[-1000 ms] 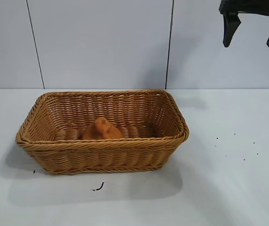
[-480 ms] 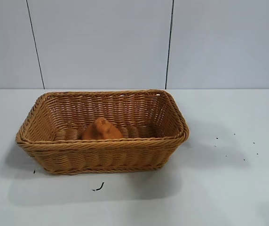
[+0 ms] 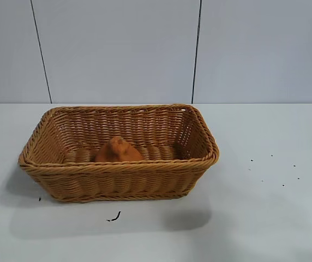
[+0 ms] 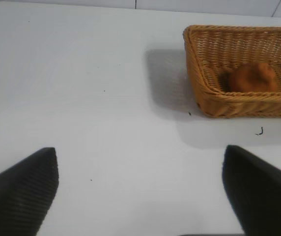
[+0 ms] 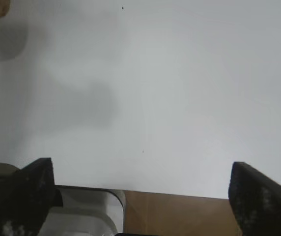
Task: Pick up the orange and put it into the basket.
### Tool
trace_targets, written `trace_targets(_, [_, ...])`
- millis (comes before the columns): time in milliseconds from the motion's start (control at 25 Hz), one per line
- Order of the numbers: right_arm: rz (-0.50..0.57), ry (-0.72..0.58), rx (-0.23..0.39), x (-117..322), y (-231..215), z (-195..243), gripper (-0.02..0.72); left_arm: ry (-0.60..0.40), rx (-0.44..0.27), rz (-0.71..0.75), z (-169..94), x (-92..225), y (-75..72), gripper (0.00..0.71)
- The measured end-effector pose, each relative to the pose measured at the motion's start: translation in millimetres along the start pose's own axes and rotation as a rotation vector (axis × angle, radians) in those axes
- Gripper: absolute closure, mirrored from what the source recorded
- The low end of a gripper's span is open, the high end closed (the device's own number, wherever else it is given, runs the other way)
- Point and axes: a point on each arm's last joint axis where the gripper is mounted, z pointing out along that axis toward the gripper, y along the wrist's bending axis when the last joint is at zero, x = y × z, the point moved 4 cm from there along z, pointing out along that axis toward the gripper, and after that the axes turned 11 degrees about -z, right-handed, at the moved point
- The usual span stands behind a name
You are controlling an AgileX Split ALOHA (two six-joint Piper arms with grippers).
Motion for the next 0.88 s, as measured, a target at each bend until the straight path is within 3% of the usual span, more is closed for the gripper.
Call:
trace_targets(280, [-0.009, -0.266, 0.069, 40.3, 7.1, -4.2, 0.008, 0.0, 0.0, 0.0, 0.0, 0.0, 0.0, 0.059])
trace_targets(880, [-0.025, -0.373, 0.079, 60.4, 13.6, 0.3, 0.008, 0.0, 0.0, 0.0, 0.0, 0.0, 0.0, 0.059])
